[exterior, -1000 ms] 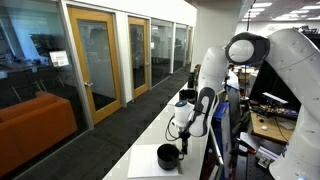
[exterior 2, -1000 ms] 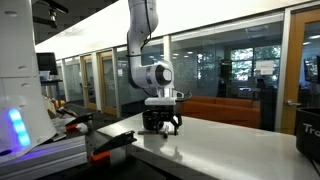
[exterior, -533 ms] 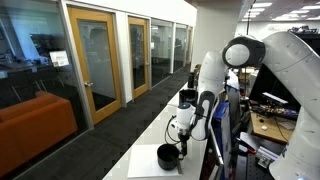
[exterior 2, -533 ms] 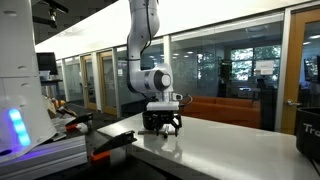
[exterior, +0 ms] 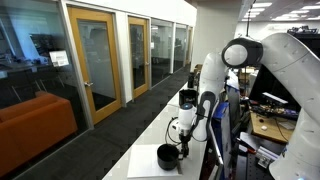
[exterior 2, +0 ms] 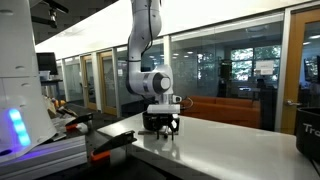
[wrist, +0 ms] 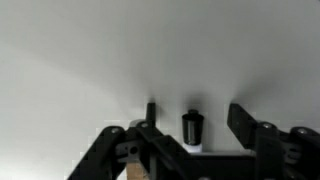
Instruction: Pick up the marker and put it in the cup
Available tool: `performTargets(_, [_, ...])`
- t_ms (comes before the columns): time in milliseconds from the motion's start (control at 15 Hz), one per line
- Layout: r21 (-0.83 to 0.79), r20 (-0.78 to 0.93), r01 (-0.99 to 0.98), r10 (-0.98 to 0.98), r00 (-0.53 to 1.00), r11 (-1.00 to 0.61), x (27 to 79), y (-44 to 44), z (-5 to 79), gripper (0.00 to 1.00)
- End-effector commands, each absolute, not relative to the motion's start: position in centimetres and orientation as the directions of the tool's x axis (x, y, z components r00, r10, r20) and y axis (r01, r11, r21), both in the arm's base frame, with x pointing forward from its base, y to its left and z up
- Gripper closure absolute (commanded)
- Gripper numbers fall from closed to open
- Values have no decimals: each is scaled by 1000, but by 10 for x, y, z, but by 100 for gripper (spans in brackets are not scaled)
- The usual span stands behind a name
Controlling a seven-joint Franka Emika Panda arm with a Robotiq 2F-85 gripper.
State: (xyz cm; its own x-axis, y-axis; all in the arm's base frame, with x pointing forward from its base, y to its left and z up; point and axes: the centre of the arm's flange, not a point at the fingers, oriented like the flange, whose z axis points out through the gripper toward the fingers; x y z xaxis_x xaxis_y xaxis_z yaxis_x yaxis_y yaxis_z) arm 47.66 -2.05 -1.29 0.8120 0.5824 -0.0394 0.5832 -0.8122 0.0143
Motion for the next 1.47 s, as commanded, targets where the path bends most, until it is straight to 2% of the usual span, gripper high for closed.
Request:
performTargets(0, [6, -8, 615, 615, 789, -789, 479, -23, -21, 57])
performTargets(333, [9, -2, 632, 632, 775, -775, 478, -21, -19, 94])
performTargets(400, [11, 0, 633, 633, 774, -774, 479, -21, -19, 99])
performTargets(533, [14, 3, 630, 630, 777, -777, 479, -20, -16, 95])
performTargets(1400, [81, 105, 594, 599, 793, -800, 511, -7, 90, 95])
